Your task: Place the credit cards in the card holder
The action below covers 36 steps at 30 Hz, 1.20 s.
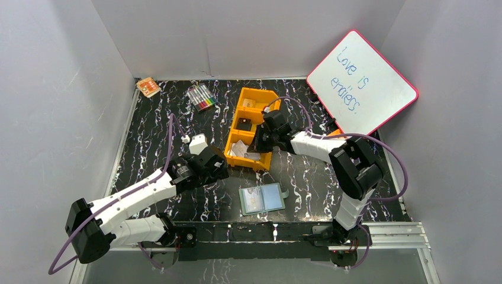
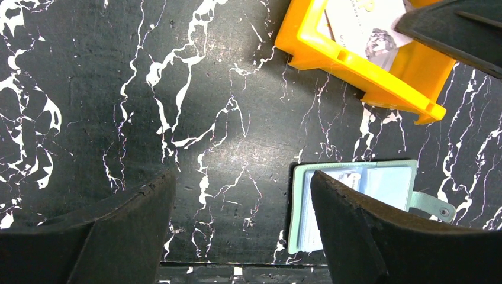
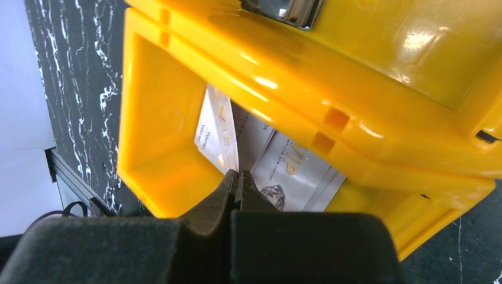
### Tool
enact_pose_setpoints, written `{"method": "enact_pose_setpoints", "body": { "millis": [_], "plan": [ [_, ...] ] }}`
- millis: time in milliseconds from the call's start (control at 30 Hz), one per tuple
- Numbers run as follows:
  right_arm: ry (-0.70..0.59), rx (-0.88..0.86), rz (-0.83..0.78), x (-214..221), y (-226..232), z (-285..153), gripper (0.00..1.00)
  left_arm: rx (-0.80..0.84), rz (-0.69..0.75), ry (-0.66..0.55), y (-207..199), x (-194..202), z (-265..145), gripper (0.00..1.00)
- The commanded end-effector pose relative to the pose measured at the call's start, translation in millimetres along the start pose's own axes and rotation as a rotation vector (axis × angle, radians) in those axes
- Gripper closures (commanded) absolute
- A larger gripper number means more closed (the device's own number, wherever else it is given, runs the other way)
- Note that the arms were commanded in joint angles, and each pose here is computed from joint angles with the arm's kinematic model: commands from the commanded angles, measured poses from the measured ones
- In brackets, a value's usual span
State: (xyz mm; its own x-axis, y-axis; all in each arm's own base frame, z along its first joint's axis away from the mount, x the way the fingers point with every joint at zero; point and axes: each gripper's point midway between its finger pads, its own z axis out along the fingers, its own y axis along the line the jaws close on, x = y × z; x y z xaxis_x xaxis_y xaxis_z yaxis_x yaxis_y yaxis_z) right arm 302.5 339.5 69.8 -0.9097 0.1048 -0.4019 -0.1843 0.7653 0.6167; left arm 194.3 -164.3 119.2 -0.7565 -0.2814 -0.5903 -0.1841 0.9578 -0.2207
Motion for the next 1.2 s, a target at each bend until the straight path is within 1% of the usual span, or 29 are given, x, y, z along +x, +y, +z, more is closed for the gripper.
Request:
{"method": "enact_pose_setpoints", "body": {
  "millis": [0, 333, 600, 733, 800, 900, 967, 1067, 1167],
  "plan": [
    [-0.028, -0.048, -0.079, -13.5, 25.7, -22.4, 1.0, 0.004, -0.007, -0.021, -4.2, -10.1, -0.4, 0.2],
    [-0.028, -0.072, -0.1, -15.6, 38.0, -37.8, 1.0, -0.001, -0.026, -0.023, -3.2, -14.0, 0.5, 0.2],
    [-0.098, -0.111, -0.102, -25.9, 62.6, -97.3, 1.0, 0.0, -0.044, -0.057, 1.5, -23.2, -8.5, 0.2],
    [-0.127, -0.118, -0.051, -27.0, 64.4, -127.3, 1.0, 0.006, -0.055, -0.074, 1.8, -28.9, -13.9, 0.2],
    [-0.137, -0.12, 0.02, -25.3, 61.9, -141.3, 1.0, 0.013, -0.063, -0.082, 0.5, -32.5, -17.4, 0.21],
    [-0.156, -0.133, 0.209, -21.8, 52.2, -161.5, 1.0, 0.037, -0.089, -0.087, -3.3, -36.7, -24.3, 0.21],
    [-0.187, -0.187, 0.341, -18.7, 52.8, -179.6, 1.0, 0.061, -0.116, -0.081, -7.0, -36.7, -27.7, 0.21],
    [-0.199, -0.235, 0.539, -5.1, 46.9, -193.6, 1.0, 0.097, -0.154, -0.063, -11.6, -33.4, -30.6, 0.22],
    [-0.209, -0.297, 0.664, 3.4, 49.8, -211.1, 1.0, 0.134, -0.176, -0.04, -17.2, -29.3, -33.1, 0.23]
  ]
}}
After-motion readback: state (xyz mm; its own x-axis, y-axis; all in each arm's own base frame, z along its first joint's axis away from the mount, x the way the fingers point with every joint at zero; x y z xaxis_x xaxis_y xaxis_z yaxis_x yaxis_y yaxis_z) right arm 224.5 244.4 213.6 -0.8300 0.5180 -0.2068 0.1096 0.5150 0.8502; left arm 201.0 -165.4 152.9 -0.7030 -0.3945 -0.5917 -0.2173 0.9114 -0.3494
